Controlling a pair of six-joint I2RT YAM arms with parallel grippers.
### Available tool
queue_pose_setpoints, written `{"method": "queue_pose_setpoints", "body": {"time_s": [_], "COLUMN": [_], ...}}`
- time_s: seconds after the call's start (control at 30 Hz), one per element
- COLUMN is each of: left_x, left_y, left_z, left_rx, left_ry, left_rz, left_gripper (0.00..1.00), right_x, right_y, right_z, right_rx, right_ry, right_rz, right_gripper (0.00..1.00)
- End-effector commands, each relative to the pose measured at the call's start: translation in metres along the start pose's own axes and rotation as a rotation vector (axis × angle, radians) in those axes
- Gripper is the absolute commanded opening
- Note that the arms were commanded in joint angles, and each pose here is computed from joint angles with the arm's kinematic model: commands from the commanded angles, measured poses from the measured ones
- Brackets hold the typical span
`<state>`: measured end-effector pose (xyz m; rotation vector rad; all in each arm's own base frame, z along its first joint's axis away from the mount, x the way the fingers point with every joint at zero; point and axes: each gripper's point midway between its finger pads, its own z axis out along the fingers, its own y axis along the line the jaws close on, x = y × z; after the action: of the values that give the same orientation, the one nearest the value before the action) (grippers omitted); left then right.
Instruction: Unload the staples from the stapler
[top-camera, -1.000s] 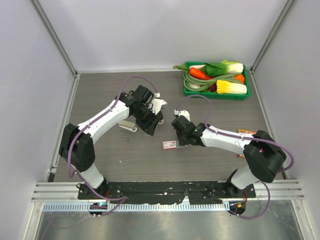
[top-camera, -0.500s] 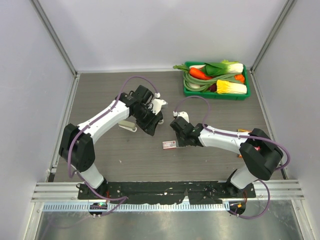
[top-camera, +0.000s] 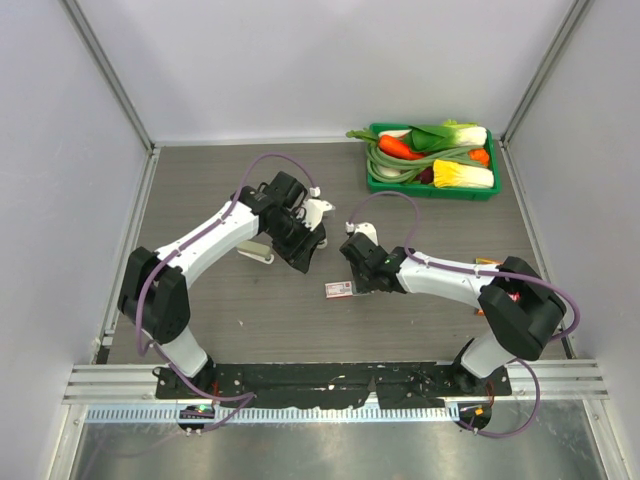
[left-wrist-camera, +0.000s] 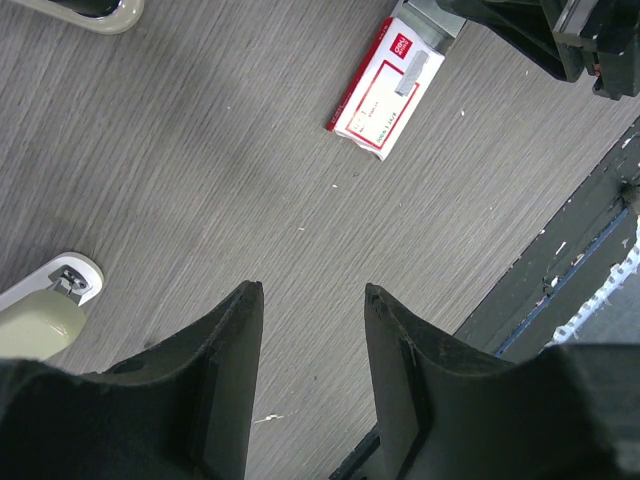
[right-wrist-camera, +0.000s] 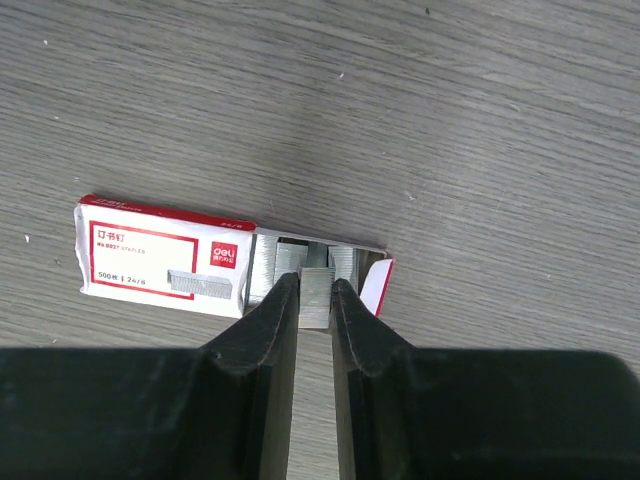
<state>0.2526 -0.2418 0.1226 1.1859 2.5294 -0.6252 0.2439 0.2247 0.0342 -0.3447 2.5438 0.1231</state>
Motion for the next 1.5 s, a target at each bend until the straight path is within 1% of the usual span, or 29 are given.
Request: {"method": "queue_pose_setpoints", "body": {"time_s": [0.0,0.37,0.57,0.67,0.7,0.9,1.07,1.27,1.4,1.47], "left_x": [-0.012,-0.010,-0.010,-0.010,-0.011,-0.012,-0.013,-0.012,-0.011,-0.010], "left_y": [-0.007,-0.008,-0.008,-0.008,-0.008,-0.008,-0.008,-0.008,-0.007,-0.006], "left_z": [-0.010,-0.010,-0.010,-0.010,-0.010,-0.010,-0.011,-0.010,-0.009,-0.007], "left_rx": [0.012,0.014,0.015,0.016,0.015,0.017,0.020,0.019,0.017,0.016], "left_ry": [-0.063,-0.062,-0.062,-0.061,-0.062,-0.063,-0.065,-0.062,-0.063,-0.060], "left_rz": [0.024,0.022,0.022,0.023,0.024,0.024,0.027,0.026,0.028,0.029], "left_gripper": [0.49,0.49,0.49,0.49,0.49,0.49,0.49,0.49,0.49,0.49], "right_x": [-0.009,-0.005,-0.001,-0.003,-0.003,-0.007,-0.007,-0.020,-0.041,-0.047], "right_y": [0.003,-0.004,-0.002,-0.001,-0.001,0.000,-0.001,0.004,0.003,0.000], "right_z": [0.000,0.004,0.006,0.006,0.005,0.001,-0.002,-0.015,-0.032,-0.038], "right_rx": [-0.003,0.030,0.021,0.016,0.013,0.004,0.004,-0.023,-0.033,-0.038], "right_ry": [-0.035,-0.032,-0.024,-0.026,-0.028,-0.041,-0.045,-0.077,-0.138,-0.148], "right_rz": [0.000,-0.021,-0.022,-0.022,-0.021,-0.015,-0.014,-0.001,0.031,0.049], "right_gripper": [0.05,0.04,0.05,0.13,0.17,0.31,0.36,0.36,0.32,0.30]}}
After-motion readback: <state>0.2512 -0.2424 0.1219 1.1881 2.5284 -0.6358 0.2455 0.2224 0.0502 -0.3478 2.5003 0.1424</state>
